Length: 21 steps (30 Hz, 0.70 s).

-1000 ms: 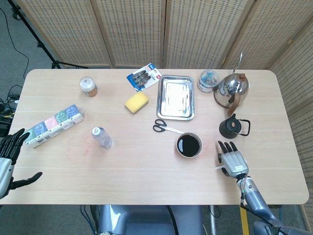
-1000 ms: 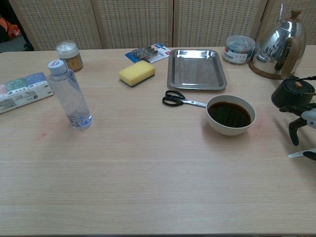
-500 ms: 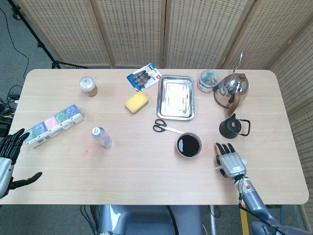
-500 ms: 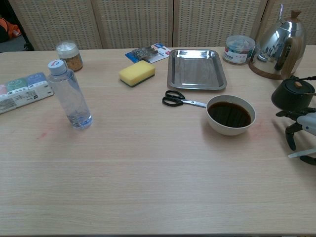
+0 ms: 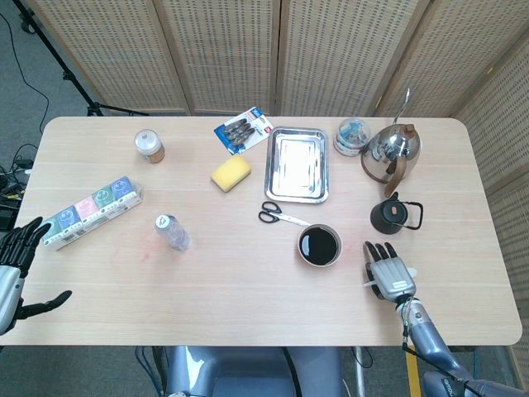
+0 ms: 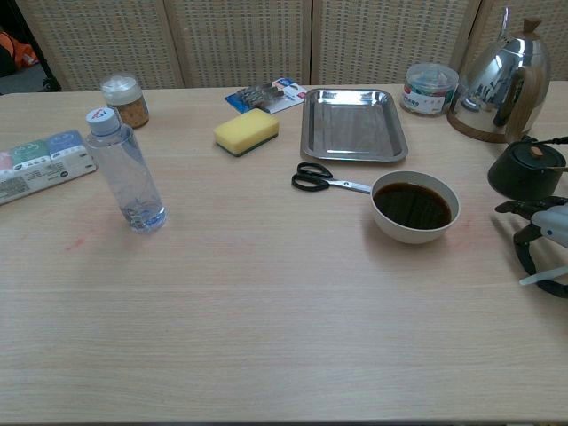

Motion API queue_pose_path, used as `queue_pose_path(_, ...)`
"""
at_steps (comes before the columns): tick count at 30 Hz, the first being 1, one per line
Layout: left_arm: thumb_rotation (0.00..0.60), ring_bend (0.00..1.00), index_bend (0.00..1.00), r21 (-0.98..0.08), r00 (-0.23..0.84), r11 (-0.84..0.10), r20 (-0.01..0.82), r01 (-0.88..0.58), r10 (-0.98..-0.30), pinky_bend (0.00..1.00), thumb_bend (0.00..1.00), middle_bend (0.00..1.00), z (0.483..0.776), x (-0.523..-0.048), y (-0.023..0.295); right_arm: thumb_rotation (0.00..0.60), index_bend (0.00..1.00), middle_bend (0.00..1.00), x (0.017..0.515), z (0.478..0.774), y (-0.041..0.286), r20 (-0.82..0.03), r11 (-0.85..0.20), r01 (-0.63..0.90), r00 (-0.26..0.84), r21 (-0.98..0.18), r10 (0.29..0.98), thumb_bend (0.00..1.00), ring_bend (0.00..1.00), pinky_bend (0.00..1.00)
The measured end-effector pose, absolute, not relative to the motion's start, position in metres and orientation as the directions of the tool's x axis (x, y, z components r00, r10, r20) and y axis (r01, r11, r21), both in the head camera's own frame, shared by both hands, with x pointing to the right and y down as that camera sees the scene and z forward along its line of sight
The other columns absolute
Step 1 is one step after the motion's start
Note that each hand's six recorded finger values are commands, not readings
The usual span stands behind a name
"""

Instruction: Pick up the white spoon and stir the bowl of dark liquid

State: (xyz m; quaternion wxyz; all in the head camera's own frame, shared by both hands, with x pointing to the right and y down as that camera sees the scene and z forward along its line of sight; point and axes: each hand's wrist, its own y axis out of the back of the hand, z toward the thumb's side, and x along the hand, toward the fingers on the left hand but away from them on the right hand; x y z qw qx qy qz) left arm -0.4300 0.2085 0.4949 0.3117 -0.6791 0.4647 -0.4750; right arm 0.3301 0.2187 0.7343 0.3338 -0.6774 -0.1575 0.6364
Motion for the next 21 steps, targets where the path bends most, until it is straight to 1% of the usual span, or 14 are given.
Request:
queue_pose_path(4,0.6,0.0,0.0,-0.865,0.118,-0.374,0.356,-0.334,-0.927,0.0,0.0,0.0,0.495,-0.43,0.209,0.6,0.48,0.0,0.33,0.736,0.219,-0.76,-0.73,-0.213,0.139,-0.649,0.635,0.39,0.0,0.0)
queue_pose_path(9,0.6,0.0,0.0,-0.865,0.118,-0.375,0.357,-0.333,-0.927,0.0,0.0,0.0,0.495,-0.429,0.209,0.6,0.53,0.0,0.33,0.736,0.219,-0.759,-0.731,-0.207,0.138,-0.65,0.636,0.41,0.0,0.0)
queue_pose_path(14,0.6,0.0,0.0,-0.865,0.119,-0.377,0.358,-0.331,-0.926,0.0,0.0,0.0,0.496,-0.429,0.209,0.6,0.55,0.0,0.332,0.735,0.219,-0.753,-0.731,-0.186,0.136,-0.657,0.643,0.41,0.0,0.0)
queue_pose_path(21,0.6,0.0,0.0,-0.864,0.119,-0.379,0.36,-0.33,-0.925,0.0,0.0,0.0,0.496,-0.429,0.209,0.6,0.56,0.0,0.335,0.724,0.216,-0.733,-0.72,-0.141,0.143,-0.68,0.665,0.41,0.0,0.0)
